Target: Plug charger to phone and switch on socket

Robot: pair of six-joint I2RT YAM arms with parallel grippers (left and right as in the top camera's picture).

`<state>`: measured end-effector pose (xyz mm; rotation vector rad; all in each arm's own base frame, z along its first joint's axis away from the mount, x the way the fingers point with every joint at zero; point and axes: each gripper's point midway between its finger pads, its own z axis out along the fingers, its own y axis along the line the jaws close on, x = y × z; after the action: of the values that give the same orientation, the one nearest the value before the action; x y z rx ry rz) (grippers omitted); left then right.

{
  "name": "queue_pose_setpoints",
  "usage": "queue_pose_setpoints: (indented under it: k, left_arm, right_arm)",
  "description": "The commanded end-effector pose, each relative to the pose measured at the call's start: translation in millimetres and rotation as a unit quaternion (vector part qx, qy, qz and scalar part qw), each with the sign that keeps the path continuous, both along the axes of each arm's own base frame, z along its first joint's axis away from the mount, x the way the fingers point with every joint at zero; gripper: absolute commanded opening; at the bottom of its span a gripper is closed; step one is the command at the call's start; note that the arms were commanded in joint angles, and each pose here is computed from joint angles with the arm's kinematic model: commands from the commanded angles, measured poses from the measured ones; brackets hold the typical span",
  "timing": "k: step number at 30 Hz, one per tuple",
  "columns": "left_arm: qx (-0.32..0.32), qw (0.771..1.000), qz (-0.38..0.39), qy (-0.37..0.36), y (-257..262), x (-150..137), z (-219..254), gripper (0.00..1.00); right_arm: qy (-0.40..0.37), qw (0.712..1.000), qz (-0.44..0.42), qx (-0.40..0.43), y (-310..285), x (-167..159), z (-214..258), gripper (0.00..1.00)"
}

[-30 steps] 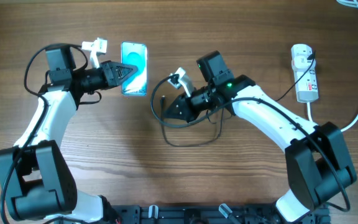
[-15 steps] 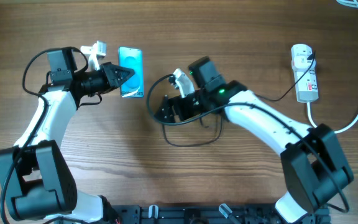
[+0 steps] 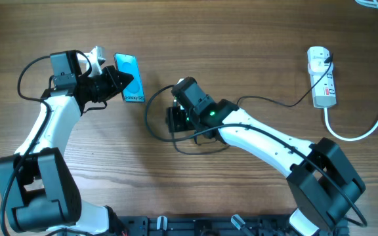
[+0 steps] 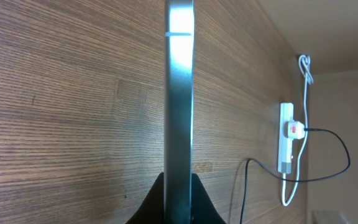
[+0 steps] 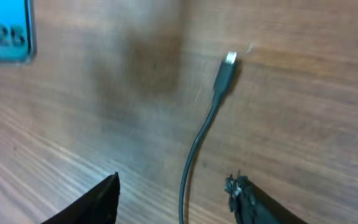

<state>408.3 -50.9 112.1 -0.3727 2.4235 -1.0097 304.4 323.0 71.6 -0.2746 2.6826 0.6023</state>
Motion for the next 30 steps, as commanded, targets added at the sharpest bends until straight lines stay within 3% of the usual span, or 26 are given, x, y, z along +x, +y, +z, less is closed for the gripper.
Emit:
queue_pose_setpoints:
  k: [1,4,13,18,25,30]
  left_arm:
    - [-0.004,1.000,0.001,-0.004,0,2,3,0.04]
    - [-0.004,1.000,0.001,-0.004,0,2,3,0.04]
    - [-0.004,1.000,0.001,-0.004,0,2,3,0.04]
    - [-0.004,1.000,0.001,-0.003,0,2,3,0.04]
    - [-0.004,1.000,0.001,-0.002,0,1,3,0.04]
    - [-0.004,1.000,0.001,-0.002,0,1,3,0.04]
  right_arm:
    - [-0.018,0.999,-0.021,-0.020,6,11,-13,0.47]
    - [-0.017,0.999,-0.020,-0.045,8,8,-34,0.43]
    - [0.014,0.996,-0.012,-0.087,2,-5,-69,0.44]
    - [0.064,0.987,0.002,-0.145,-26,-27,-82,0.45]
    - [0.237,0.950,0.054,-0.194,-79,-81,-76,0.60]
    - [0.290,0.928,0.052,-0.229,-122,-85,-66,0.73]
